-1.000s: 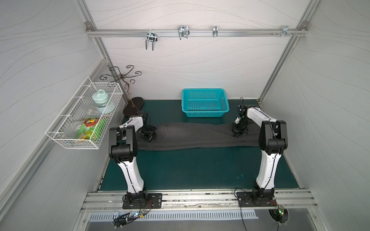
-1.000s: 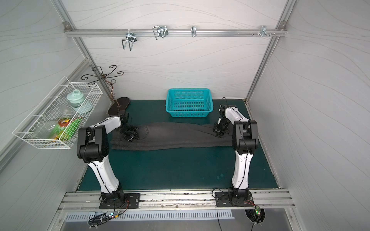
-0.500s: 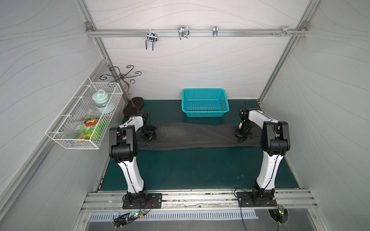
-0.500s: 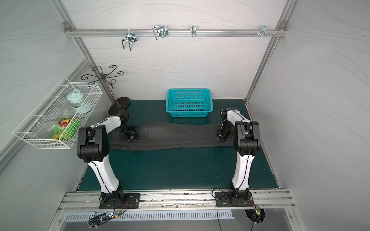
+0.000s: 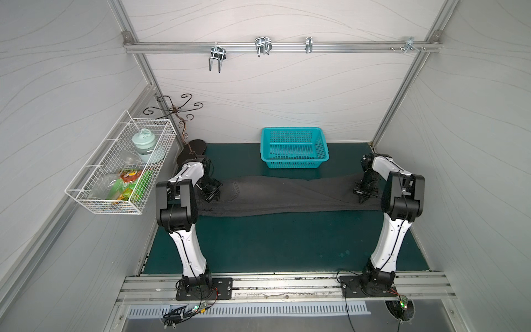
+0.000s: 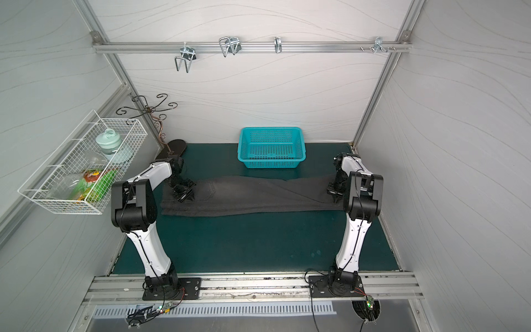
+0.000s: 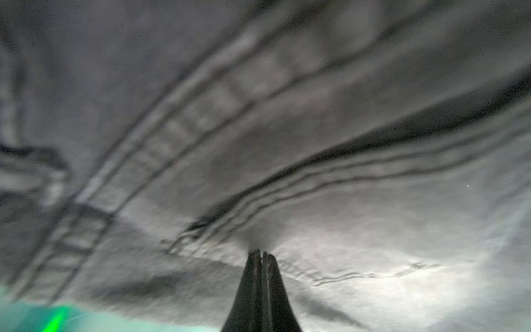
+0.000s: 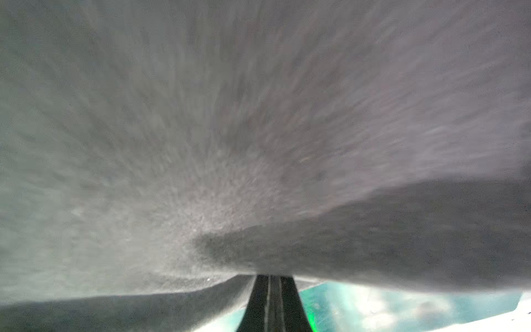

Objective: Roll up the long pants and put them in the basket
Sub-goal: Fold the long pant at the center of the board.

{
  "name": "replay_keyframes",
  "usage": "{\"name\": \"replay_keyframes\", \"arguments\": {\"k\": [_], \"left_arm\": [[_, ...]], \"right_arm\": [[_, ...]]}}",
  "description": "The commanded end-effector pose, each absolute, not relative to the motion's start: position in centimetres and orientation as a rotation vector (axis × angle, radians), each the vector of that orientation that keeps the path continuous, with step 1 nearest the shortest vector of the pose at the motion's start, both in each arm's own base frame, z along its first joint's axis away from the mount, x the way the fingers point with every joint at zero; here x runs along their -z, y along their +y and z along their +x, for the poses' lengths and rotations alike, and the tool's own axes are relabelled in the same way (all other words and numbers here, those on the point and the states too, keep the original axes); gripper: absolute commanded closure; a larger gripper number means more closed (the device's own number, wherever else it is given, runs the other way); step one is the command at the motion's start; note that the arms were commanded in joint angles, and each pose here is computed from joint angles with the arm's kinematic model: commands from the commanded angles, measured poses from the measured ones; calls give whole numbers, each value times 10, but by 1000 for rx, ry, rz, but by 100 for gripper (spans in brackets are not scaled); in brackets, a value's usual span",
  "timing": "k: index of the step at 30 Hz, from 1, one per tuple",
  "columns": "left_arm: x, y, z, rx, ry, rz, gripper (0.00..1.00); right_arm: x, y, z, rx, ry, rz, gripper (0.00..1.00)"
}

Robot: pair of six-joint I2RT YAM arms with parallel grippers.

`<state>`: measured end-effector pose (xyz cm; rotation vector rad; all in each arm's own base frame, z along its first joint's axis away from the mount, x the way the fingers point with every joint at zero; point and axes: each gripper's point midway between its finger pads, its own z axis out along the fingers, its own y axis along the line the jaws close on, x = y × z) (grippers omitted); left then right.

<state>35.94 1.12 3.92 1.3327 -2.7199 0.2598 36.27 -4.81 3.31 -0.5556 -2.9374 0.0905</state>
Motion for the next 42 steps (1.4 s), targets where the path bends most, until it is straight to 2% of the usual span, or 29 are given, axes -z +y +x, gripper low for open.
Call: {"name": "replay_keyframes", "arguments": {"k": [1, 8, 14, 25, 36, 42], "left_arm": [[-59, 13, 346, -240, -2742, 1298, 100], [-73, -3, 346, -413, -2723, 1390, 100], [-64, -19, 345, -496, -2676, 1423, 100], [-39, 3, 334, -282, -2663, 1446, 100], [-30, 32, 308, -176, -2590, 1465, 100], [-31, 61, 287, -195, -2517, 1509, 100]], "right_arm": [[-55, -60, 370, -165, -3000, -629, 100], [-77, -58, 379, -138, -3077, -636, 100], [-79, -65, 381, -174, -3071, -639, 100], [-66, -83, 399, -170, -3044, -724, 100], [-6, -92, 400, -109, -2911, -804, 100], [6, -115, 406, -127, -2872, -863, 100]]}}
